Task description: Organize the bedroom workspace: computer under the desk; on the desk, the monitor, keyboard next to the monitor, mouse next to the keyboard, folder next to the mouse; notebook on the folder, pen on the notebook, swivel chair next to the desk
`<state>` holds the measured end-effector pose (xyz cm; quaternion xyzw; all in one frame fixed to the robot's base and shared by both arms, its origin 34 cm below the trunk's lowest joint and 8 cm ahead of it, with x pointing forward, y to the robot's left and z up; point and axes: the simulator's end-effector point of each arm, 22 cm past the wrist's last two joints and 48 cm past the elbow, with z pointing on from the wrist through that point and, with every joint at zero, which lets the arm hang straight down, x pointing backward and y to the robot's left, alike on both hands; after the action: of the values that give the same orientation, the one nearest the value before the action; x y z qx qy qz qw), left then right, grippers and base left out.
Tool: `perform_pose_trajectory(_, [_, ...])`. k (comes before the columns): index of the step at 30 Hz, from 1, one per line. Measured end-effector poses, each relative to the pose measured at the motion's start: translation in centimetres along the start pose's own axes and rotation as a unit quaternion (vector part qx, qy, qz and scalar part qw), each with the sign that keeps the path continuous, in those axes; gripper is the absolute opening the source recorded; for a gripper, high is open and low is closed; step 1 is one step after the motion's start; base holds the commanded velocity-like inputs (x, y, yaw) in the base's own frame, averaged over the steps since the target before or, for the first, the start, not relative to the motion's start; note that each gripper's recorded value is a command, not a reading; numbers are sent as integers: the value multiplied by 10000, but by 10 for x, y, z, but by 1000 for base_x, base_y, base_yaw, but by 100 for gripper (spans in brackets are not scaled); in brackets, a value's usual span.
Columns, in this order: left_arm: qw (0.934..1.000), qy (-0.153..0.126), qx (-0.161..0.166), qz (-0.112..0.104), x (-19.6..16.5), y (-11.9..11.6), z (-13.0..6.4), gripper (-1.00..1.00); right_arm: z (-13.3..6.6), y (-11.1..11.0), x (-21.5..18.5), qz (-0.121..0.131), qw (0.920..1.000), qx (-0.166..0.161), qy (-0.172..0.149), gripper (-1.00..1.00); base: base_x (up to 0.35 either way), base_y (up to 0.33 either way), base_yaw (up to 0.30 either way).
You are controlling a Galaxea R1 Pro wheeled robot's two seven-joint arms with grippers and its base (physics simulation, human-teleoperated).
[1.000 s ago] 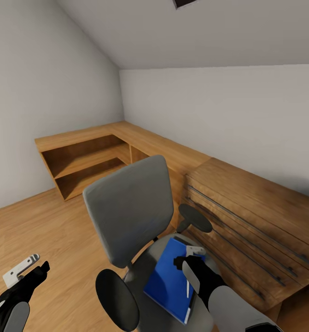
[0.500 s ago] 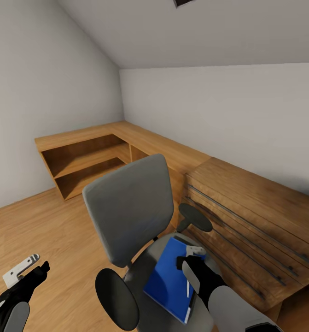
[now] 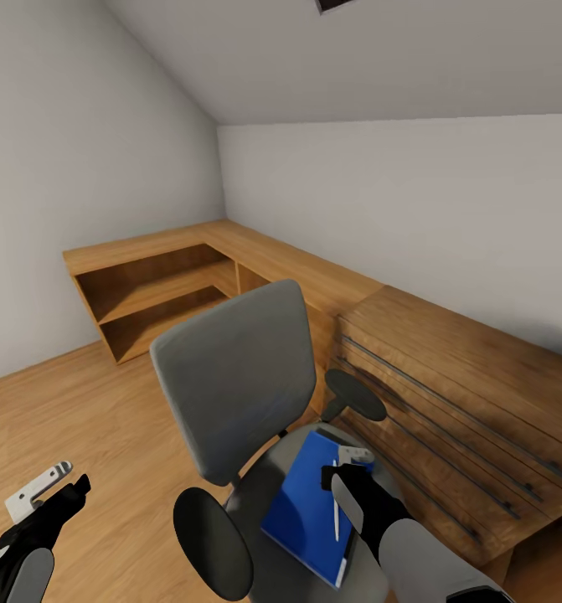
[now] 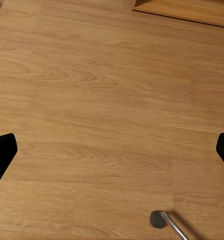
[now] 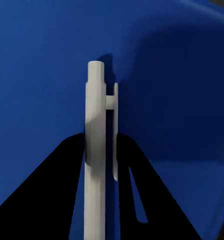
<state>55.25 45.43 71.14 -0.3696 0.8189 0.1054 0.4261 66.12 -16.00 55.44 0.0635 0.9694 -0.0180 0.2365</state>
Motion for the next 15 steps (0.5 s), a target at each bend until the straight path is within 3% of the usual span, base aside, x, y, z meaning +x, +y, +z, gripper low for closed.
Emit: perform_pose_trajectory(15, [10000,-1,0,0,0,0,0,100,0,0,0,6,10000,3,-2,-100,0,0,0])
